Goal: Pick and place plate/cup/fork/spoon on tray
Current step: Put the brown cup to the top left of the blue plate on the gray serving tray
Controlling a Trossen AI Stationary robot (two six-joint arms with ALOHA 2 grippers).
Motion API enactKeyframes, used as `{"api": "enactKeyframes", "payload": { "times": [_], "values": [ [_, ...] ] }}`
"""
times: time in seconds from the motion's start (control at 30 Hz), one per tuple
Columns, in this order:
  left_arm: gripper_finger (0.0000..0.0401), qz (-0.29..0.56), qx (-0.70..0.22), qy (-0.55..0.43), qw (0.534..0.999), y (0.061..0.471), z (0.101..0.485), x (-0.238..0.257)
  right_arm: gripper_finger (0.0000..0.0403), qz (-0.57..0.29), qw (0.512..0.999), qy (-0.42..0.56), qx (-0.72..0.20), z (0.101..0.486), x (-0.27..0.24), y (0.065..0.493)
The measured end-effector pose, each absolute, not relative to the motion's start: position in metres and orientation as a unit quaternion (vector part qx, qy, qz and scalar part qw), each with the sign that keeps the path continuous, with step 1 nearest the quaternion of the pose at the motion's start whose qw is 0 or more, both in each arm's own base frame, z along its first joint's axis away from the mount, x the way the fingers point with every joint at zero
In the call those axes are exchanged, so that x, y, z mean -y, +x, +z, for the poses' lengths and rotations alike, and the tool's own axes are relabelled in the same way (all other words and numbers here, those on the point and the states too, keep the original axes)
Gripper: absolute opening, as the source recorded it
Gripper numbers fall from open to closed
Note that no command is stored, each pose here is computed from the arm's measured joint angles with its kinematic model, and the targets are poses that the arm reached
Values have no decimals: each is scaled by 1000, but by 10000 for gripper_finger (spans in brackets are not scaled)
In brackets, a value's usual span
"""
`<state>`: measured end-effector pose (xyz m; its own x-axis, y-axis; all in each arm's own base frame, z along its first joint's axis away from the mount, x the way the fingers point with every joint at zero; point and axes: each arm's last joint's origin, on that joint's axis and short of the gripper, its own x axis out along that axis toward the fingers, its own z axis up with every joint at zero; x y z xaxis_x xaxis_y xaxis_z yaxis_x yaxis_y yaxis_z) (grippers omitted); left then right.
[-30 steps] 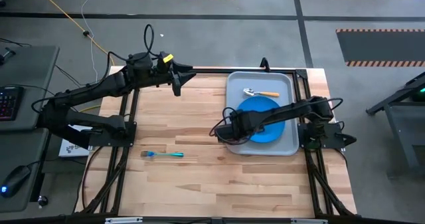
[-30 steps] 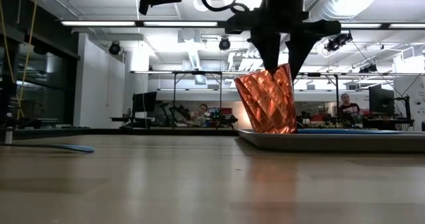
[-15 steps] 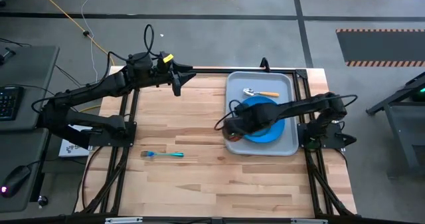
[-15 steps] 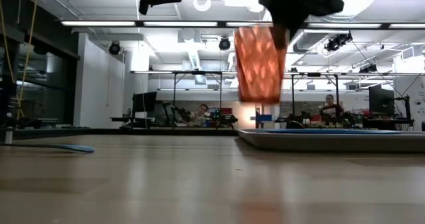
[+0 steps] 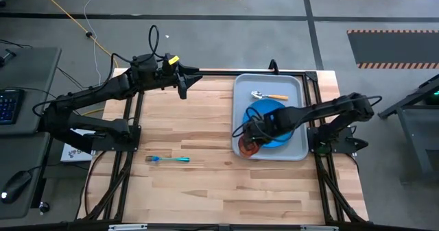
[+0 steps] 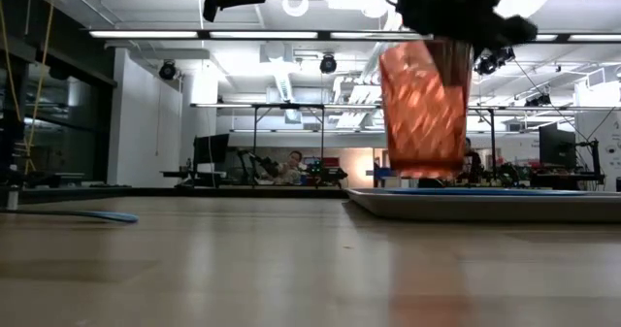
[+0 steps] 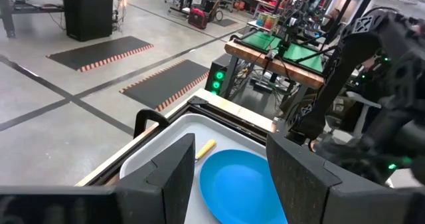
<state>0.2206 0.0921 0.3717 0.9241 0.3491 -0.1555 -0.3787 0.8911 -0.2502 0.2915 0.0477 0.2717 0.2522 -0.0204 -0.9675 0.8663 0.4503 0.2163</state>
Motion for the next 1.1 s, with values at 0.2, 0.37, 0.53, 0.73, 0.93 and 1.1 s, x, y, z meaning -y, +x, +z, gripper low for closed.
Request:
{"api": "enactKeyframes", "payload": {
  "times": [0.2,0.37,0.53,0.73,0.93,1.1],
  "values": [
    [174,188,-53,-139,971,221,372,-92,1,-327,684,441,-480,250,-44,292],
    [174,188,-52,-139,971,221,372,-92,1,-343,671,436,-492,247,-43,288],
    [174,188,-52,-139,971,221,372,-92,0,-375,662,417,-497,249,-41,282],
    [174,188,-55,-140,971,222,371,-93,0,-394,655,413,-495,251,-38,280],
    [174,190,-65,-142,969,227,366,-95,0,-386,664,428,-477,252,-39,285],
    [174,189,-68,-147,969,229,364,-96,0,-408,649,433,-474,252,-38,282]
  ]
}}
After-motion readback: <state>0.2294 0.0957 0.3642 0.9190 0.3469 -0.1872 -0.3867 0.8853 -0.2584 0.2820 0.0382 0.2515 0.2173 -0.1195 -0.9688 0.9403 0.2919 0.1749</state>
